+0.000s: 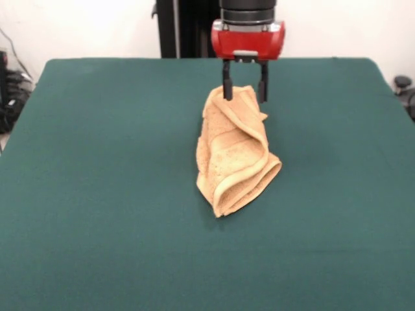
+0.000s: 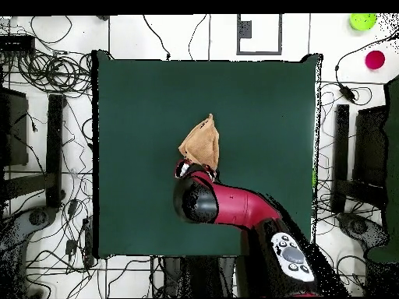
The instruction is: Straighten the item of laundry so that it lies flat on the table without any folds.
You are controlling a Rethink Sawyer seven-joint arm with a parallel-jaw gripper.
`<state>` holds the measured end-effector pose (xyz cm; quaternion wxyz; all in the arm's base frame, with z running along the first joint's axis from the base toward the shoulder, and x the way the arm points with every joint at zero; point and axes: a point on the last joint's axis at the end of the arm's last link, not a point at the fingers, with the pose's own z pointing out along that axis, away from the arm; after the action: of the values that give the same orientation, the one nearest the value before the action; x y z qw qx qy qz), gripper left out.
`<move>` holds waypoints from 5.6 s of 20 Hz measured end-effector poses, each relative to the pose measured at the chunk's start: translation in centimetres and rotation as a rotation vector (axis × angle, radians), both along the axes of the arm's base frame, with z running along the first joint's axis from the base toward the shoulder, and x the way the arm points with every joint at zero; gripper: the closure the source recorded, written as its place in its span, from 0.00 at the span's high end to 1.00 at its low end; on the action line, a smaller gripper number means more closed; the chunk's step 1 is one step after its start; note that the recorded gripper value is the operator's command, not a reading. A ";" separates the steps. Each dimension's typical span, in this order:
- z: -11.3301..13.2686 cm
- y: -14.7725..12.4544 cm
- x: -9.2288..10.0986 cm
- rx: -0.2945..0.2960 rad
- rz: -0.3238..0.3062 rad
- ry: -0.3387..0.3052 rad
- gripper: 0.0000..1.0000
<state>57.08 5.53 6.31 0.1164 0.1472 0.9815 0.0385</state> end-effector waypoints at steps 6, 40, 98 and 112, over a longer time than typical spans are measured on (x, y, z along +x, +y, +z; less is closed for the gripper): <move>-0.7 0.4 -0.6 -0.002 0.035 0.009 1.00; -8.0 -1.3 -6.5 0.017 0.121 0.117 1.00; 0.5 -7.6 -4.1 -0.032 0.159 0.056 1.00; -4.1 -5.4 -7.6 0.015 0.203 0.162 1.00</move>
<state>49.45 0.14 2.19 0.0312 0.0506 0.9972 0.0455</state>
